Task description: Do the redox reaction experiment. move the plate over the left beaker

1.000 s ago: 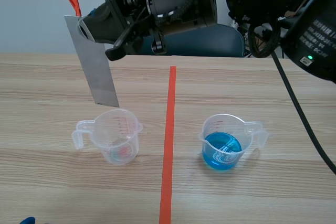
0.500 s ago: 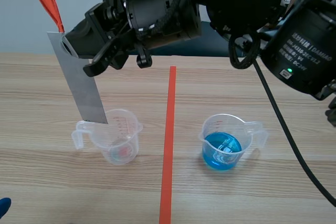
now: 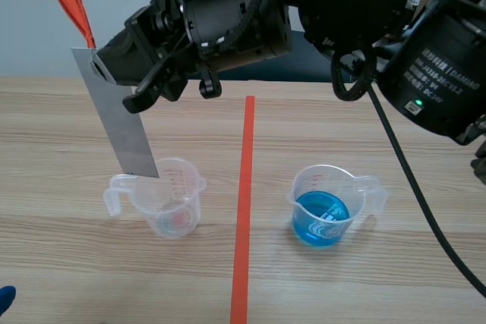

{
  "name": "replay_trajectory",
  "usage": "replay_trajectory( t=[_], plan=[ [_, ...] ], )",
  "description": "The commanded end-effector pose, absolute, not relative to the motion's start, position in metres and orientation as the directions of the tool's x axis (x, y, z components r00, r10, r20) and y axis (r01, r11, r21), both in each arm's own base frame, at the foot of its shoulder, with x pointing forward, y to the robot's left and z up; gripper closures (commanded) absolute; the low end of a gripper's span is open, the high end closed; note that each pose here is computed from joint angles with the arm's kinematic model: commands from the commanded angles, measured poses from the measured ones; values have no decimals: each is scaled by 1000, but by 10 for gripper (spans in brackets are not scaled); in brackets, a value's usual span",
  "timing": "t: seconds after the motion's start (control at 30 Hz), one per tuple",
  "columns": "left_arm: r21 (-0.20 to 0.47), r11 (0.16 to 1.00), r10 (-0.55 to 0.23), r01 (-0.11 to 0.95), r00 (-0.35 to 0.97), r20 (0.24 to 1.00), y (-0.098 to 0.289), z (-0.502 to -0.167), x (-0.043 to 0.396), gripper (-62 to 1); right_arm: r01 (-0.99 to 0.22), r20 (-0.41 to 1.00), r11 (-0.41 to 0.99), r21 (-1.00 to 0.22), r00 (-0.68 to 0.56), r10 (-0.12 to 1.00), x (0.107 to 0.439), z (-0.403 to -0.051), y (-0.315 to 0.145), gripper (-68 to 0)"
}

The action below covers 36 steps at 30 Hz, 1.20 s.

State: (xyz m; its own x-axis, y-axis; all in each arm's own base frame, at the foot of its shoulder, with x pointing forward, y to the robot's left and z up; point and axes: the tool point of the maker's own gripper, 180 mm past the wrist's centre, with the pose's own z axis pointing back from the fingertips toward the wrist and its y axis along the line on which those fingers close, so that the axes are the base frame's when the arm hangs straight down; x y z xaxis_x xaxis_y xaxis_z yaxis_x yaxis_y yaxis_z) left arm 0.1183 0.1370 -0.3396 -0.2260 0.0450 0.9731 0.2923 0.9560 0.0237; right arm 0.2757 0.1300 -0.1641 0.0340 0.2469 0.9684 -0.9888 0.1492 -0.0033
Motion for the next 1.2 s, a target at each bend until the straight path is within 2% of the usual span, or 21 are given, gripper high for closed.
replay_trajectory(
  t=[0.0, 1.17],
  plan=[
    [24, 958, 57, 285, -272, 961, 139, -330, 114, -623, -987, 977, 153, -40, -7, 211, 280, -147, 131, -6],
    [27, 958, 56, 286, -279, 959, 138, -328, 116, -623, -983, 978, 180, -36, 2, 209, 285, -147, 130, -6]
  ],
)
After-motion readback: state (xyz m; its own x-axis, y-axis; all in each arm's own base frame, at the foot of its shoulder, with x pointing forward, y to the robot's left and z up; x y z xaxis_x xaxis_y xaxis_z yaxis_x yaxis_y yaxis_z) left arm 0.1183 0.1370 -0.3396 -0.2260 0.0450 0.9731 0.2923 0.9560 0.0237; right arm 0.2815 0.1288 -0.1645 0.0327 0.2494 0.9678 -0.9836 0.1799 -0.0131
